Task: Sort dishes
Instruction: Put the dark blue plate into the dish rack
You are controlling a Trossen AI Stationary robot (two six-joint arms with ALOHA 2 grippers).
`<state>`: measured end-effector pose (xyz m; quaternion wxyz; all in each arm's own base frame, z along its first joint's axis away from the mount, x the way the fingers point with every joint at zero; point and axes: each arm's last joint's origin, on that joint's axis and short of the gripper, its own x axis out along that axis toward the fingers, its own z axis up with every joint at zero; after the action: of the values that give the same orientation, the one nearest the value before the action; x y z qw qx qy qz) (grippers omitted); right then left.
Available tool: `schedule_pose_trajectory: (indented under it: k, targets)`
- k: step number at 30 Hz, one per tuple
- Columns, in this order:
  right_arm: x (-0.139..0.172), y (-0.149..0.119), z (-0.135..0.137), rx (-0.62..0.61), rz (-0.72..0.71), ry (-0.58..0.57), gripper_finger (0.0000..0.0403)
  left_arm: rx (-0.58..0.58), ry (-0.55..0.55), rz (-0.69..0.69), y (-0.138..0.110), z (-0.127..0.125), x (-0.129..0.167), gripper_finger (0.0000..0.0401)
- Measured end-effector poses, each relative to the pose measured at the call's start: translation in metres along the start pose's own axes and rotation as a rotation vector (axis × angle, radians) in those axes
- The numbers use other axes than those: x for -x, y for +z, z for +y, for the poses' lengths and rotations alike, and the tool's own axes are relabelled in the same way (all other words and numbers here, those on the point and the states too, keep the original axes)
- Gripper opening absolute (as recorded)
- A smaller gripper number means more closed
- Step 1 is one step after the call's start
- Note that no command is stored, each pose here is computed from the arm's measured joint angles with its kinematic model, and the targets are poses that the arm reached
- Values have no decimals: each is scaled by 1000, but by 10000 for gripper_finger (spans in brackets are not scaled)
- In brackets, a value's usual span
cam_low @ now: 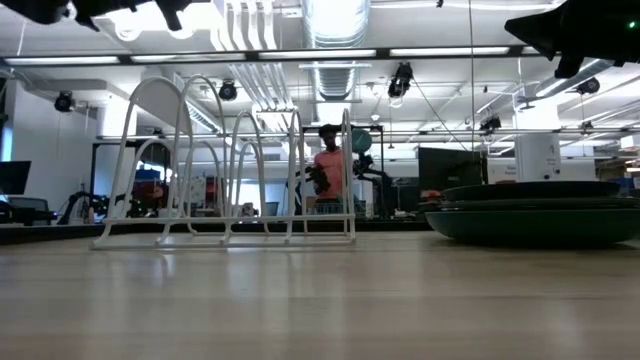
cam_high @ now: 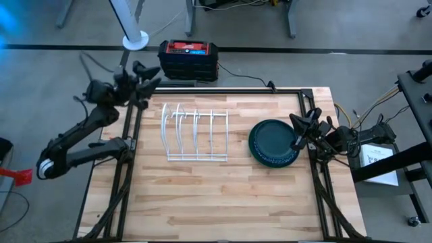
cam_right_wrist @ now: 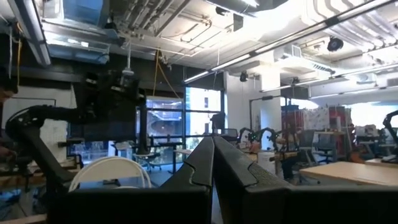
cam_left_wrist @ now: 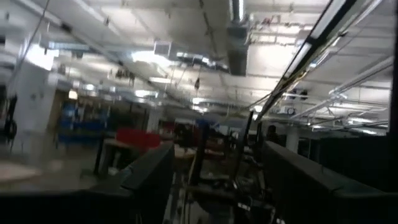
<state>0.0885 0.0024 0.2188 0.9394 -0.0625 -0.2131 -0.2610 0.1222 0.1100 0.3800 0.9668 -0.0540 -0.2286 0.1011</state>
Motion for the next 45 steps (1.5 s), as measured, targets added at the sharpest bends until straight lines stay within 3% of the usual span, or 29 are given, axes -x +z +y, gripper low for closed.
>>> schedule_pose_trajectory:
  k: [5, 9, 13, 20, 26, 33, 39, 45]
  targets:
    - [0, 0, 0, -18, 6, -13, 0, 73, 60, 163, 6, 9, -20, 232]
    - [-1, -1, -4, -65, 90, -169, 0, 33, 26, 226, 3, 4, -34, 232]
    - [-5, 0, -5, -12, 236, -267, 0, -7, -9, 225, -2, -14, -40, 232]
    - [-7, 18, -11, -72, 499, -272, 0, -148, 176, 282, -14, -57, -35, 232]
    - [0, 26, -20, -136, 641, -342, 0, -184, 207, 379, -28, -88, -31, 232]
    - [-4, 25, -15, -157, 670, -320, 0, -184, 155, 438, -44, -111, -35, 232]
    - [-9, 15, -3, -220, 787, -235, 0, -165, 137, 473, -54, -117, -39, 232]
    - [-14, -1, 14, -220, 962, -128, 0, -182, 230, 511, -62, -115, -40, 232]
